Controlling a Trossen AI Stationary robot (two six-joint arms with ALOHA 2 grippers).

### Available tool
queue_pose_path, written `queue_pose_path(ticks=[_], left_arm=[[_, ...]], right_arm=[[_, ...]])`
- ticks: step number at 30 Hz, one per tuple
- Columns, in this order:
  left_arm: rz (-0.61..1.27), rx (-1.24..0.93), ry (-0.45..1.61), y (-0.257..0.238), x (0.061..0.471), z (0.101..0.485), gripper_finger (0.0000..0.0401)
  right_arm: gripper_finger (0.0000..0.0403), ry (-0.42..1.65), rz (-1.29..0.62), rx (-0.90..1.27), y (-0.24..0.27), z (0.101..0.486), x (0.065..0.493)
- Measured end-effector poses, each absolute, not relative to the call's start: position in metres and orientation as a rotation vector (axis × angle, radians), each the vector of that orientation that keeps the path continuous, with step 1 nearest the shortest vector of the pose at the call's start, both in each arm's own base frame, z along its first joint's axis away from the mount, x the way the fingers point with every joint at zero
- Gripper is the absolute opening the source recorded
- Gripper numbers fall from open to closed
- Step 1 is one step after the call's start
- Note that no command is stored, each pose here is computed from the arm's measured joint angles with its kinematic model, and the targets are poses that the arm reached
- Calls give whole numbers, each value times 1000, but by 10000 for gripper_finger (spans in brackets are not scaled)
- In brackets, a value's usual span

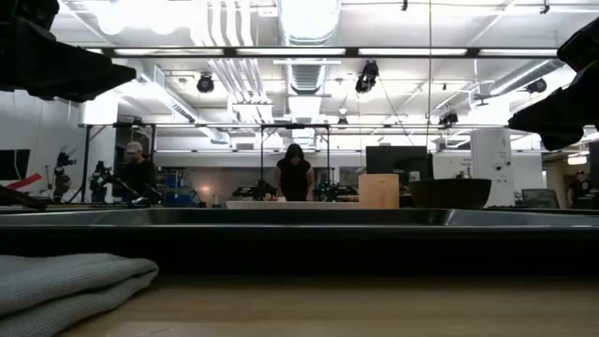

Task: Set up tray
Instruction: Put the orange mug on the black serving tray

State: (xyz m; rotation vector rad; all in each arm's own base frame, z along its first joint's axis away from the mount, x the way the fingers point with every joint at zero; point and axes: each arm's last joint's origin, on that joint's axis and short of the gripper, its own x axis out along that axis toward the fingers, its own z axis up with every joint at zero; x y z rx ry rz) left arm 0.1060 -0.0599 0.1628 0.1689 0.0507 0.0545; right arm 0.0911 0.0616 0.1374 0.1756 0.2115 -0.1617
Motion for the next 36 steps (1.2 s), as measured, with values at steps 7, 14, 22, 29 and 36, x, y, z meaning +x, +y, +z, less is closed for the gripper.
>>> queue_pose_path(ticks=[7, 14, 22, 29, 36], left_arm=[[55, 169, 51, -60, 106, 163, 187], [54, 169, 51, -60, 106, 163, 187], [54, 169, 51, -60, 106, 163, 187], [54, 169, 51, -60, 106, 163, 187], [54, 169, 51, -60, 106, 163, 187]], right_arm=[[82, 211, -162, 175, 62, 137, 91], [72, 212, -162, 176, 62, 137, 91], [71, 211, -162, 176, 62, 137, 91], [80, 212, -162, 175, 62, 137, 91], [78, 211, -162, 176, 62, 137, 91]])
